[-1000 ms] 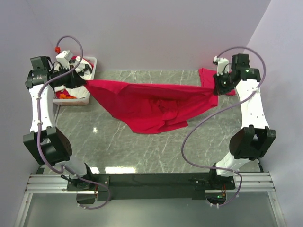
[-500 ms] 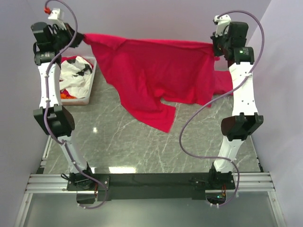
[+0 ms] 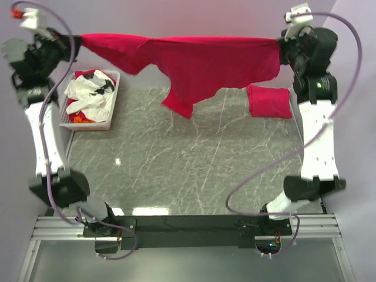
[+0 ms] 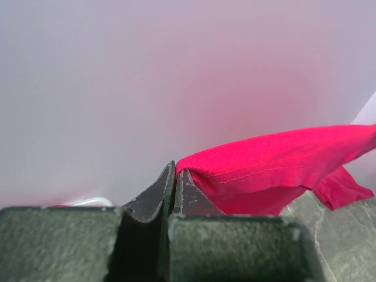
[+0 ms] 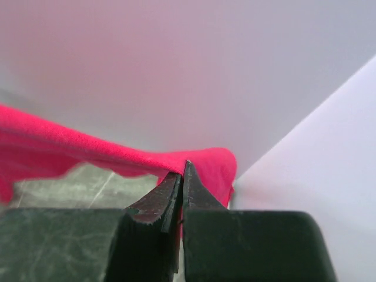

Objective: Fold and stack the t-shirts
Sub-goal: Flatten the tshirt out

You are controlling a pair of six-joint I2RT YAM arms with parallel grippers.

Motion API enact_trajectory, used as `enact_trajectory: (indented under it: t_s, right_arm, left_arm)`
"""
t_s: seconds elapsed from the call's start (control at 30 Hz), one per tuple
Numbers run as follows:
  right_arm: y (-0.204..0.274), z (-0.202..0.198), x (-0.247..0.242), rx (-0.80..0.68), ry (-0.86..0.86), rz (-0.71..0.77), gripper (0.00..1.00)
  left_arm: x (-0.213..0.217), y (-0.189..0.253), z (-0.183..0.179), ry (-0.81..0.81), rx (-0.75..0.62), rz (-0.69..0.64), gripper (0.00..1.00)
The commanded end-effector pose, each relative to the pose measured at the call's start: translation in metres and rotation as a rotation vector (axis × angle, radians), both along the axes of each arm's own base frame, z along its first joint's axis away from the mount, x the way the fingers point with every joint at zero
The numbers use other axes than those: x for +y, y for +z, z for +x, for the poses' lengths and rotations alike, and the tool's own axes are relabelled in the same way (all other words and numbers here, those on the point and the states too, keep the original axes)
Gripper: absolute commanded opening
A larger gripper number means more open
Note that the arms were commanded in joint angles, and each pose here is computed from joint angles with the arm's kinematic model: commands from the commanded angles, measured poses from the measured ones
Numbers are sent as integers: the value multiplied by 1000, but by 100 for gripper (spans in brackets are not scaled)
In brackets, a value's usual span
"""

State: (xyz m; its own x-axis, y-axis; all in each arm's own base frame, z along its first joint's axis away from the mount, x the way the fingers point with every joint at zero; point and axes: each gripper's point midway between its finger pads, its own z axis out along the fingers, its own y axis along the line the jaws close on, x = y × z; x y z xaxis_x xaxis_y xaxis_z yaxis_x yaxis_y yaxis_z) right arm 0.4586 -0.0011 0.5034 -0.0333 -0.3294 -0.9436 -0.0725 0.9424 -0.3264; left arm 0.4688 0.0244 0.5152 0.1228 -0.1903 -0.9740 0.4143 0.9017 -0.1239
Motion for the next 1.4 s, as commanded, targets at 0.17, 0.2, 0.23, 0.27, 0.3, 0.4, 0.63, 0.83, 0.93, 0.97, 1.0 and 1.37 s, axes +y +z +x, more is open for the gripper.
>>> enact_trajectory:
  t_s: [0.17,0.2,0.23,0.27,0.3,0.4,0.63,0.83,0.93,0.97,1.0,1.37]
  right_arm:
    - [35,-121,-26,-129,-104,-70,0]
    - [37,-144,-26,-150,-106,-71,0]
    - [39,-156,-26,-164,-107,-73,0]
    - [40,-168,-26,-175,-107,-74,0]
    - [46,-190,-26,-207,-112,-76,0]
    - [55,-233,-28,-260,-127,-86,0]
    - [50,-259,-34,-270,-153,-160,0]
    - [6,-204,-29,-149,-107,-183,0]
    - [-44,-168,-19,-15,-38,-181,0]
    - [-61,-158,-15,30,-11,-178,0]
    - [-88,-149,-12,91,13,-174,0]
    - [-303,-102,50,570,244,-201,0]
  left_arm:
    - [18,57,-155,210,-185,132,0]
    - [18,50,-162,229,-176,138,0]
    - [12,61,-185,277,-221,164,0]
    - [12,64,-195,309,-233,166,0]
    - [12,63,-203,340,-224,159,0]
    - [11,81,-234,444,-271,166,0]
    - [2,111,-257,474,-328,193,0]
    - [7,55,-200,286,-100,218,1]
    - [11,-4,-177,217,9,242,1]
    - [16,-41,-165,203,83,247,1]
    - [12,-58,-160,182,103,289,1]
    - [-36,-292,-117,66,500,431,1]
